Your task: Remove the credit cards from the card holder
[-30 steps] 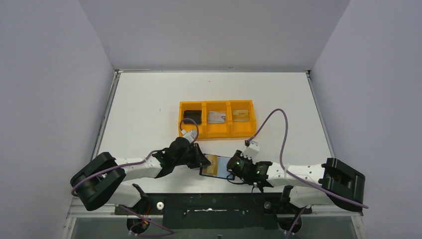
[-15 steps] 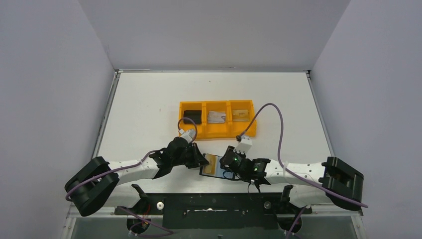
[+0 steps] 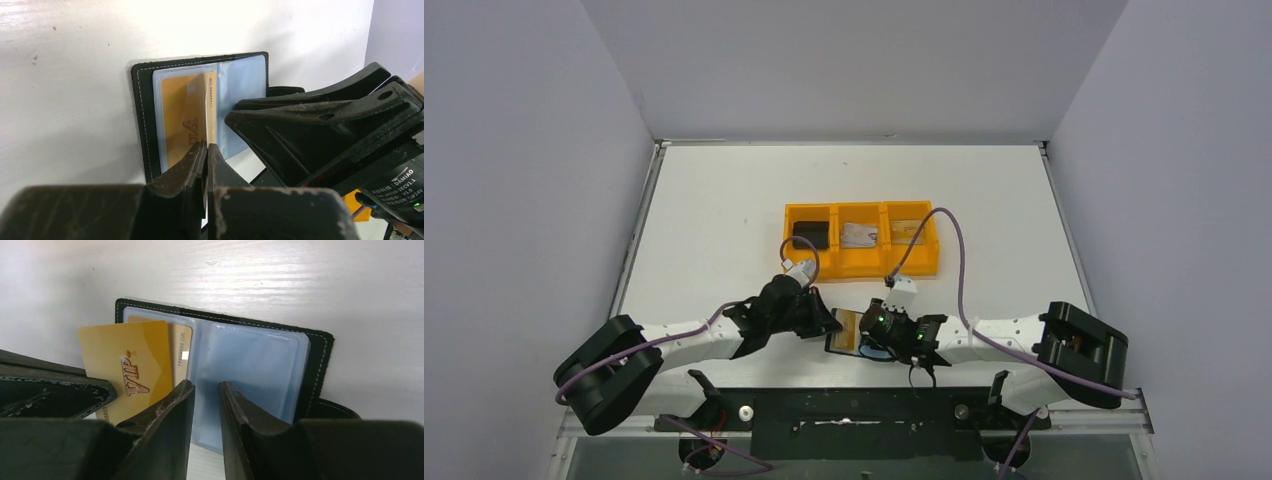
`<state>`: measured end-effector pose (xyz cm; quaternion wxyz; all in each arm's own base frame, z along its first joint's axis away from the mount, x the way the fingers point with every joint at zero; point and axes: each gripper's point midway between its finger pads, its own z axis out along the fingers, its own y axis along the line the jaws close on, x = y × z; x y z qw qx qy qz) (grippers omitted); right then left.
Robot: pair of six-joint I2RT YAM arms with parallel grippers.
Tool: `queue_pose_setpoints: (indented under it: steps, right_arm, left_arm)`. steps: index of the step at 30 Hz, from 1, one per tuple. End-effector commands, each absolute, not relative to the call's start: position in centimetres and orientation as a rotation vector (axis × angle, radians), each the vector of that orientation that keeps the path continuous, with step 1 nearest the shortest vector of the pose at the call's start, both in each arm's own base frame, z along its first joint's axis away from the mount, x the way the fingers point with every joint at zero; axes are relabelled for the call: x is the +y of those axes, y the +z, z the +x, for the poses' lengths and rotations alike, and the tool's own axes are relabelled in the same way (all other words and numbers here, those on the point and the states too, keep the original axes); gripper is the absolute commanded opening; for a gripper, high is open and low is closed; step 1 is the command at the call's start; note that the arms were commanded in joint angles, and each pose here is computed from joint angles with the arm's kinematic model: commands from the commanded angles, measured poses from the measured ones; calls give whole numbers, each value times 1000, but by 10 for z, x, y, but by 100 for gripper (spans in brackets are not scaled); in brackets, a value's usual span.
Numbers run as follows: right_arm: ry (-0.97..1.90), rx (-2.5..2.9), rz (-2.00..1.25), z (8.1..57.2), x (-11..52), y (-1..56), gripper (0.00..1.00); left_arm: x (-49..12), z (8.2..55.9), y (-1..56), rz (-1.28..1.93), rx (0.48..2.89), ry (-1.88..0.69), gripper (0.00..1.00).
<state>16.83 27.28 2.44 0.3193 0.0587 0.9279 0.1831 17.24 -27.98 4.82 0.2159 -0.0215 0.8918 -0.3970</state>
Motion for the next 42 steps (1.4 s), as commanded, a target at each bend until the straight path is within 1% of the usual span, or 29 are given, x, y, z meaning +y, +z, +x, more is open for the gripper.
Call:
queue_pose_setpoints:
  steps: [1, 12, 17, 23, 25, 27, 33, 42]
  right_arm:
    - [382, 2421, 201, 169, 248, 26, 28]
    - [228, 2415, 211, 172, 226, 28, 28]
    - [318, 2339, 214, 176, 236, 50, 27]
    - [503, 2252, 246, 177, 241, 69, 30]
    - [558, 2221, 262, 177, 240, 73, 33]
    - [606, 2192, 279, 177, 238, 77, 40]
    - [657, 2146, 334, 175, 224, 80, 54]
    - [667, 2137, 357, 175, 221, 80, 64]
  left_arm:
    - [-281, 181, 58, -47, 2420, -1103, 0]
    - [-283, 181, 61, -32, 2421, -1110, 0]
    - [-284, 182, 71, -23, 2389, -1128, 0]
    - [-283, 187, 85, -27, 2325, -1148, 0]
    - [-283, 188, 90, -21, 2314, -1149, 0]
    - [-281, 189, 95, -24, 2297, -1147, 0]
    - [-272, 193, 110, -53, 2228, -1140, 0]
    - [-267, 193, 118, -43, 2202, -1134, 0]
